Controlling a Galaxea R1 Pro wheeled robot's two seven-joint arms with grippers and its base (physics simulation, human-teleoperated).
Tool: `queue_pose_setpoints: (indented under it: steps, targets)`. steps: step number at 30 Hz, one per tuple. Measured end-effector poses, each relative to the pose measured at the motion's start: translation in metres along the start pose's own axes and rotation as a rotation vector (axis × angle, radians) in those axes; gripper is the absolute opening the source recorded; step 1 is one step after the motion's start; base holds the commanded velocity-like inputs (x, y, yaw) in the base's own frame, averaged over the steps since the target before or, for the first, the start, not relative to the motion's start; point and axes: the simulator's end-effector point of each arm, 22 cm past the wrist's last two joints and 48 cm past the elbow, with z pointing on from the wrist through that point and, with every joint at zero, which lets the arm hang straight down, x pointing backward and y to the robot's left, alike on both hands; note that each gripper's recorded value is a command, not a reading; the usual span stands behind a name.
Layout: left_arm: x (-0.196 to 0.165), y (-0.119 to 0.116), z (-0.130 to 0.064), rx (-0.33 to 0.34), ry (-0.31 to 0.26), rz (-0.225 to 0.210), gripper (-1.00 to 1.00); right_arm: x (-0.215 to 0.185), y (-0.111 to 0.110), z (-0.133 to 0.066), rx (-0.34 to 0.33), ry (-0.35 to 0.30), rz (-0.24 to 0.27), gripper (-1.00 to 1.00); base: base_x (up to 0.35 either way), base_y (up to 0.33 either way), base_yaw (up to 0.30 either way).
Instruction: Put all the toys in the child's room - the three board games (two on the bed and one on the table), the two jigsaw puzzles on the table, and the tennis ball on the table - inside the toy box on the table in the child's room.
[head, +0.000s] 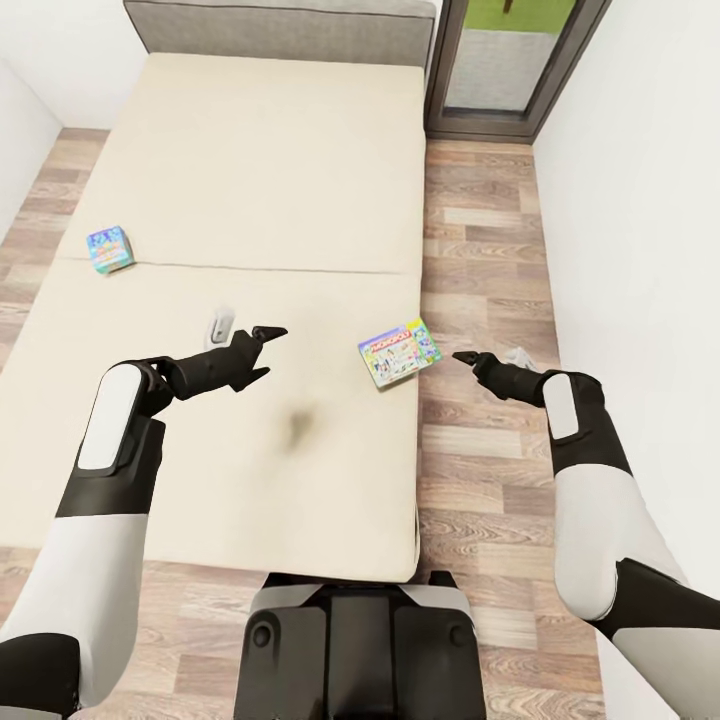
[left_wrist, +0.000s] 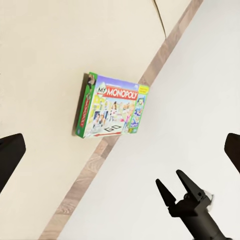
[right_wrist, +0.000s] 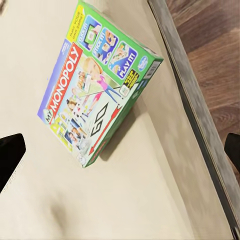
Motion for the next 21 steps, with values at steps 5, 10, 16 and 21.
queue_pose_setpoints:
  steps: [5, 10, 16, 21]
  targets:
    - [0.001, 0.005, 0.003, -0.006, 0.003, -0.004, 1.00, -0.004, 0.002, 0.002, -0.004, -0.007, -0.002, 1.00, 0.000, 0.000, 0.000]
    - [0.002, 0.010, 0.005, -0.012, 0.007, -0.008, 1.00, -0.006, 0.001, 0.004, -0.006, -0.010, -0.003, 1.00, 0.000, 0.000, 0.000]
    - [0.003, 0.016, 0.009, -0.018, 0.011, -0.014, 1.00, -0.006, -0.001, 0.007, -0.004, -0.009, -0.002, 1.00, 0.000, 0.000, 0.000]
    - [0.005, 0.022, 0.011, -0.024, 0.015, -0.019, 1.00, -0.007, -0.002, 0.010, -0.004, -0.010, -0.002, 1.00, 0.000, 0.000, 0.000]
